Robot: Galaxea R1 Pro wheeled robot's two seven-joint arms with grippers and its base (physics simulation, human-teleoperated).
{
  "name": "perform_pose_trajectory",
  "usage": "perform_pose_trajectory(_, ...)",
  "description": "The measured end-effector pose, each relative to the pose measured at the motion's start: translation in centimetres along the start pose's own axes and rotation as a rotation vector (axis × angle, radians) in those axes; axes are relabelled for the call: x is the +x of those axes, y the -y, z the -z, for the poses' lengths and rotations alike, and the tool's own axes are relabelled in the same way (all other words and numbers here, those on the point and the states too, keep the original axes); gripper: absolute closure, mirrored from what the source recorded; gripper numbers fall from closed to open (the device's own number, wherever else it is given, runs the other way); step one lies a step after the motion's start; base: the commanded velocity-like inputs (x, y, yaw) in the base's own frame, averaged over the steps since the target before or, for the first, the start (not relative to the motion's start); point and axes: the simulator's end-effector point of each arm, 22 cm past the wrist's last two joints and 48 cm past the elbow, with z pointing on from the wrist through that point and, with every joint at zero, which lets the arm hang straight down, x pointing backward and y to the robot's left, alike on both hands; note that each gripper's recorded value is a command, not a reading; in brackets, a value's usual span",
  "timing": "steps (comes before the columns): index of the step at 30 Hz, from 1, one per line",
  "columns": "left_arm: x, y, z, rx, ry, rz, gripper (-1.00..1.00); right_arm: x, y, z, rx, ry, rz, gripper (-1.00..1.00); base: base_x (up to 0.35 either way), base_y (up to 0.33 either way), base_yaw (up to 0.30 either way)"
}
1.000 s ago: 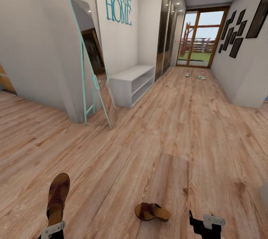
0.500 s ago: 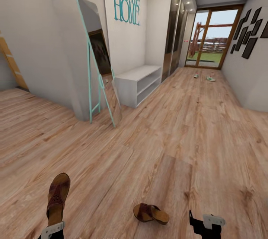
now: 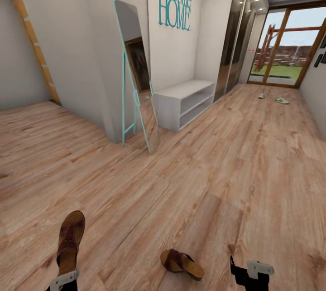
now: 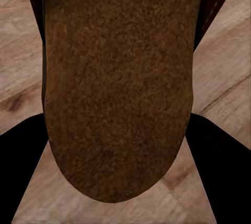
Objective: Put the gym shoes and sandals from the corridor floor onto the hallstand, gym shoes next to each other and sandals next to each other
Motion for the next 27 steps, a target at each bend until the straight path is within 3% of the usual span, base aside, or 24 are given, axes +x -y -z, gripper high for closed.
perform_pose_trajectory(12,-0.05,0.0,-0.02,0.0,0.001,0.0,1.0,0.02,0.01,0.0,0.0,0.0,-0.001,-1.0,0.0,-0.052,0.253)
perform_pose_trajectory(27,-0.01,0.01,-0.01,0.0,0.0,0.0,1.0,0.01,0.02,0.0,0.001,0.0,-0.001,-1.0,-0.036,-0.08,0.006)
